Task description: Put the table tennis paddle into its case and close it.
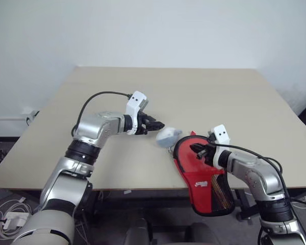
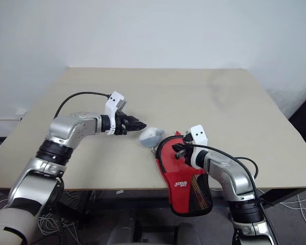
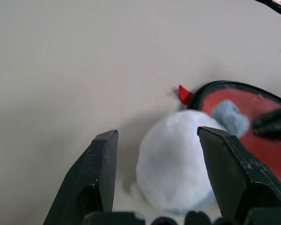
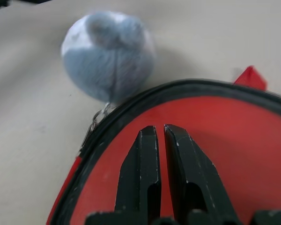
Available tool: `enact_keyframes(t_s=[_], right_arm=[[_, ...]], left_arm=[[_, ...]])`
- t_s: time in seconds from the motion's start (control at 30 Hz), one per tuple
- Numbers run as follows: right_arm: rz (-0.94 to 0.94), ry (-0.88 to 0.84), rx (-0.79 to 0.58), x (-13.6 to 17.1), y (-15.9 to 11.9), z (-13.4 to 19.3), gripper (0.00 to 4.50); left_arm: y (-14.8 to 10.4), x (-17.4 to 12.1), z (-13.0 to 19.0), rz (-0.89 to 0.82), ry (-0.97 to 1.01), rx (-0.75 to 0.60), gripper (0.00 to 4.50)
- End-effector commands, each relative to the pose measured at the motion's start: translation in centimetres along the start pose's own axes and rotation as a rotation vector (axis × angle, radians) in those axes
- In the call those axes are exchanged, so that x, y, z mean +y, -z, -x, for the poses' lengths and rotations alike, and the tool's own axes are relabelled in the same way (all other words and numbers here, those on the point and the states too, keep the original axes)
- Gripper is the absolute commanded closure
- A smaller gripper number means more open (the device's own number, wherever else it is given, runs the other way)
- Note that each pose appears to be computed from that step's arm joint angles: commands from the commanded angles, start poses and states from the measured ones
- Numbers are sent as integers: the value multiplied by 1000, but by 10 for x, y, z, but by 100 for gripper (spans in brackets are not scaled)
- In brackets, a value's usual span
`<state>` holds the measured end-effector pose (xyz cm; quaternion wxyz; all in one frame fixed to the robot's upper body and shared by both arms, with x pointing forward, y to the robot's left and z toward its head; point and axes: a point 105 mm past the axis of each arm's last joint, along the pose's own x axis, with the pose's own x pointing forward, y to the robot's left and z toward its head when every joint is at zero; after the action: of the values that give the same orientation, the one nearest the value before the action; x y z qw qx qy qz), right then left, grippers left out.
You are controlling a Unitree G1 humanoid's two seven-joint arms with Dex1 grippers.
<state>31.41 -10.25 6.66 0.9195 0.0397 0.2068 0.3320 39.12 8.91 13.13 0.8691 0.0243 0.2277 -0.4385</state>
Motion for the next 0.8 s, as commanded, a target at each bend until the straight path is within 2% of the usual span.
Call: enact_keyframes(t_s=[0.03,0.33,0.57,0.67,0.77,0.8], right_arm=[[17,42,-33,-9,3,-3,418],[21,107,-3,-19,28,-18,418],[35,126,-12,-23,25,-21,418],[32,134,-10,-26,24,-21,423],[32,133,-1,-26,26,-21,423],[34,131,1,-26,27,-22,423]], left_arm=[[-23,-5,1,-62,29,-63,166],[-8,-16,-7,-107,69,-8,166],[3,-5,-7,-126,19,44,166],[2,-2,-7,-119,10,29,114],[5,0,-9,-124,3,44,10],[6,-1,-9,-136,13,44,4]])
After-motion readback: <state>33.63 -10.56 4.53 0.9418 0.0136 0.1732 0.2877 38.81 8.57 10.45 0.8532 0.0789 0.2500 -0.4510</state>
